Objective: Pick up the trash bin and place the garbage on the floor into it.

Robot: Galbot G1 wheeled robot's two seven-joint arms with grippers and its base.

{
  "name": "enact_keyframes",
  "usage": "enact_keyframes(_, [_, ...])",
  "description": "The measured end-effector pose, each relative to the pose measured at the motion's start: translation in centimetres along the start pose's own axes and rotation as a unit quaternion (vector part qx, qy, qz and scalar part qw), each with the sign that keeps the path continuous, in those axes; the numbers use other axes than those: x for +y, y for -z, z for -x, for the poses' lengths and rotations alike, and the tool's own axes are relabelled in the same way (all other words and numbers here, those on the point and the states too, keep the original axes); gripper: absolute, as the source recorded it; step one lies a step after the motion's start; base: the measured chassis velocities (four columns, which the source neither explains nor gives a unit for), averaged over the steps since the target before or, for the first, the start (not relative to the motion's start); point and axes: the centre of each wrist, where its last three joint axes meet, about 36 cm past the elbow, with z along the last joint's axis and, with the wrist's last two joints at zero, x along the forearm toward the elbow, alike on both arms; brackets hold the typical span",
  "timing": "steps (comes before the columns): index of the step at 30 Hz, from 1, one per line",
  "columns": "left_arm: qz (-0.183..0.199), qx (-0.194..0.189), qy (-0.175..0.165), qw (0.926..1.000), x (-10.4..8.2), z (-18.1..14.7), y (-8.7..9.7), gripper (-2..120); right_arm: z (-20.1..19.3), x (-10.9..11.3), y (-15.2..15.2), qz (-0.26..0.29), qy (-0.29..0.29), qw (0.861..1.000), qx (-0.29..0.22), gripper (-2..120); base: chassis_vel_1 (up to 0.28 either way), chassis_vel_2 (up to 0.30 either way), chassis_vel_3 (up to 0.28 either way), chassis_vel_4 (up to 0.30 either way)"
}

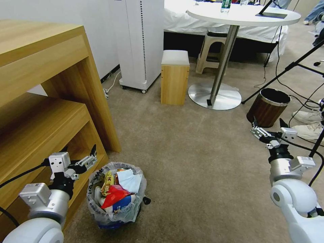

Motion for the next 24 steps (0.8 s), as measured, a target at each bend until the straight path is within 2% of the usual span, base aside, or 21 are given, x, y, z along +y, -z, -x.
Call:
enact_keyframes(4, [-0.001, 0.007, -0.003, 1.0, -0.1, 0.1, -0.4, 100, -1.0, 0.7, -0.3, 0.009, -0.001, 1.0, 0.001, 100, 0.0, 0.0, 0.0, 0.0])
enact_keyframes(15, [-0.001, 0.026, -0.014, 0.9996, 0.1, 0.9, -1.4, 100, -2.0, 0.8, -2.0, -0.009, -0.002, 1.0, 0.005, 100, 0.0, 0.0, 0.0, 0.0])
enact_keyframes(17, [-0.011, 0.037, -0.014, 0.9992, 0.5, 1.4, -2.1, 100, -2.2, 1.0, -2.3, -0.006, -0.002, 1.0, 0.007, 100, 0.0, 0.0, 0.0, 0.0])
enact_keyframes(22, [-0.016, 0.032, -0.014, 0.9993, 1.3, 2.6, -3.6, 100, -2.2, 1.3, -2.1, 0.0, -0.003, 1.0, 0.003, 100, 0.0, 0.0, 0.0, 0.0])
enact_keyframes(24, [-0.022, 0.034, -0.017, 0.999, 1.7, 3.3, -5.0, 100, -2.1, 1.5, -1.6, 0.003, -0.004, 1.0, -0.001, 100, 0.0, 0.0, 0.0, 0.0])
